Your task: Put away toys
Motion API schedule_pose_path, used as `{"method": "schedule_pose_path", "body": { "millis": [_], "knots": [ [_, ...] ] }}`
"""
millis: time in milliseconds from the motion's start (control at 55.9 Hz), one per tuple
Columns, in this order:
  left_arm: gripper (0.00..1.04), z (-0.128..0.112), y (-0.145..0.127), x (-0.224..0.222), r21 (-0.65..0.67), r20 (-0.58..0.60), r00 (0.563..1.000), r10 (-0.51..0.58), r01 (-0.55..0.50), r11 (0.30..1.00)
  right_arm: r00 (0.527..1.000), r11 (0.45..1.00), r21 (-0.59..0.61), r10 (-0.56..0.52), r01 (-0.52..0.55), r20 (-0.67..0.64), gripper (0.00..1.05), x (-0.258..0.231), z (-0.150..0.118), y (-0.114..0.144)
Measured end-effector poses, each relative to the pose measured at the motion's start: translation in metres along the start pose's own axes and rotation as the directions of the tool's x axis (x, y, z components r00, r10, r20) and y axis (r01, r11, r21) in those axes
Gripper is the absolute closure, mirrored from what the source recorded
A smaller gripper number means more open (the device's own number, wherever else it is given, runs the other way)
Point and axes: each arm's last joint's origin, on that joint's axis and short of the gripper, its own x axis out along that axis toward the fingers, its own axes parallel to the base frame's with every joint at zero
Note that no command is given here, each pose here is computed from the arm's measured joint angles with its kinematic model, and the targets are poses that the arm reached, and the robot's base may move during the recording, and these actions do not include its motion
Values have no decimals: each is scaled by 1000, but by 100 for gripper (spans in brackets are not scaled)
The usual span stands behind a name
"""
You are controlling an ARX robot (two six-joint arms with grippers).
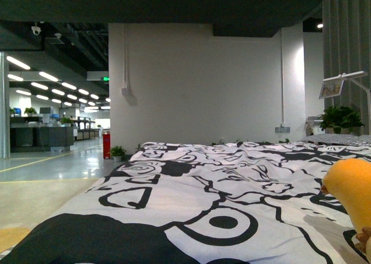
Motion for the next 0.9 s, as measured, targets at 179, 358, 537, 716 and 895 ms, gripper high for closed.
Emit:
{"method": "schedule_pose_path", "body": {
  "millis": [179, 358, 537, 716, 895],
  "knots": [
    [6, 0, 0, 0, 0, 0, 1000, 0, 0, 1000, 1000, 1000, -1, 0, 0, -2, 98, -3, 0, 0],
    [6, 0, 0, 0, 0, 0, 1000, 0, 0, 1000, 1000, 1000, -1, 0, 0, -26, 98, -9, -3, 0],
    [6, 0, 0, 0, 0, 0, 1000, 0, 0, 1000, 1000, 1000, -2, 0, 0, -11, 98, -15, -3, 0],
    [6, 0, 0, 0, 0, 0, 1000, 0, 0, 1000, 1000, 1000, -1, 0, 0, -9, 98, -16, -3, 0],
    [6, 0, 0, 0, 0, 0, 1000, 0, 0, 1000, 1000, 1000, -1, 0, 0, -9, 98, -16, -3, 0]
  ]
}}
